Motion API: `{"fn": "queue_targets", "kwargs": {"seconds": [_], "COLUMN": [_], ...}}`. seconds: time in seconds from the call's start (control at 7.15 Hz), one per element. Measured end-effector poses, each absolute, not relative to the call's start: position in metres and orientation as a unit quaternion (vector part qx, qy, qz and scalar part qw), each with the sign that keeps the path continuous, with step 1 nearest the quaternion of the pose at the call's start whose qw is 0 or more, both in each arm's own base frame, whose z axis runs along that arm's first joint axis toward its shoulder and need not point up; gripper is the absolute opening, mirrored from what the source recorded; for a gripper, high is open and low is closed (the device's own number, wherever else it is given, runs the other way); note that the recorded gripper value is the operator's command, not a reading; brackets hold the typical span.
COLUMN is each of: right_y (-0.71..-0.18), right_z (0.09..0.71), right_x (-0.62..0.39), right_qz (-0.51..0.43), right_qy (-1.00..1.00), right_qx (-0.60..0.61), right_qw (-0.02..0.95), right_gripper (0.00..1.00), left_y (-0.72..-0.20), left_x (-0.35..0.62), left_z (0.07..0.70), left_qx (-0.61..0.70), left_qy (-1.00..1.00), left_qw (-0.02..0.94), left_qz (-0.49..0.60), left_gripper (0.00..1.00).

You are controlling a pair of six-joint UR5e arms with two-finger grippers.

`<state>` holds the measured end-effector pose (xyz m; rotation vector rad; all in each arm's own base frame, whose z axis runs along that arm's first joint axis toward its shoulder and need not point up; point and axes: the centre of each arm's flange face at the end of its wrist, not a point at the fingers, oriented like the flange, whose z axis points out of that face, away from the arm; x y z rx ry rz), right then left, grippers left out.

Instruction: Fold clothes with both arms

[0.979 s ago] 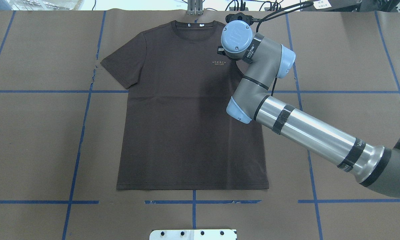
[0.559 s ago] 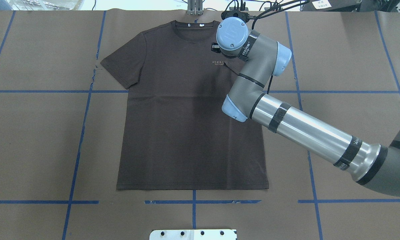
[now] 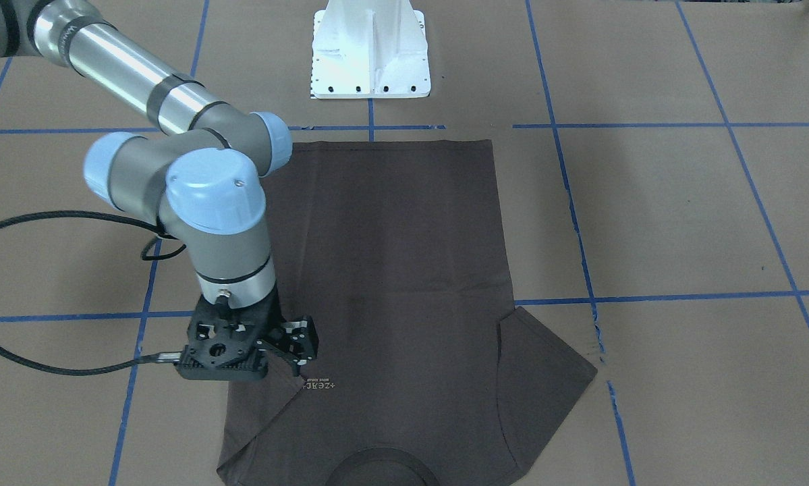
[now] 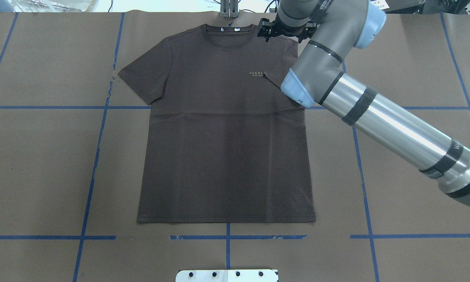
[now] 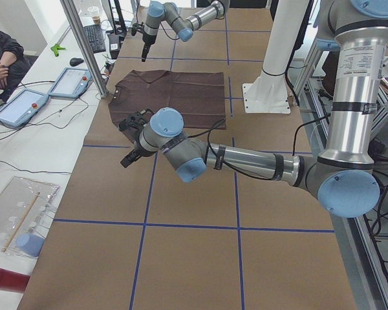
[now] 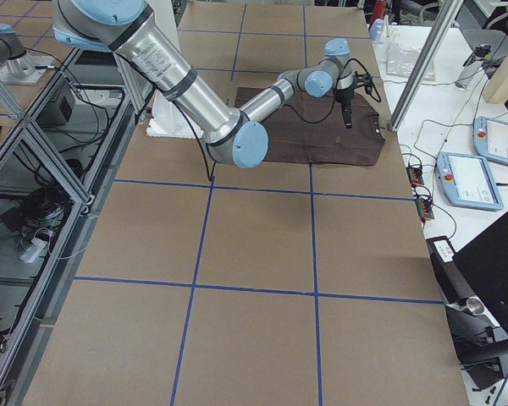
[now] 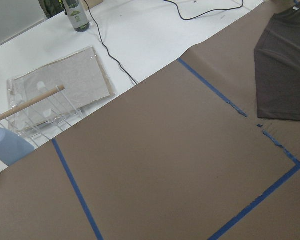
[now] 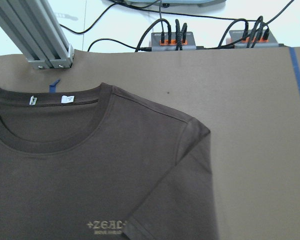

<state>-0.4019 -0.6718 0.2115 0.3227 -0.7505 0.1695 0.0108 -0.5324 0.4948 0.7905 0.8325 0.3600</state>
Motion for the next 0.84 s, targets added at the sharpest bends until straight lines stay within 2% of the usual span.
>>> {"fn": "queue_targets", "kwargs": {"seconds": [0.28, 0.7, 0.84], "right_y": [-0.661, -0.633, -0.626], "right_z": [0.241, 0.332, 0.349], "right_x": [-0.287, -0.161, -0.139], "right_qz": [0.028, -0.045, -0.053], "right_qy": [-0.379, -0.39, -0.392], "right_qx": [0.153, 0.149, 0.149], "right_qw": [0.912, 0.907, 0.906], "right_gripper": [1.0, 1.0, 1.0], "left_y": [-0.556, -0.595, -0.609], "left_x": [0.074, 0.213, 0.262], "left_z": [0.481, 0.437, 0.429], "left_qx": [0.332, 0.277, 0.257], "left_qy": [0.426, 0.456, 0.46], "left_qw": [0.833, 0.846, 0.849], "left_qz": [0.117, -0.006, -0.039], "left_gripper": [0.97, 0.66, 0.64]}}
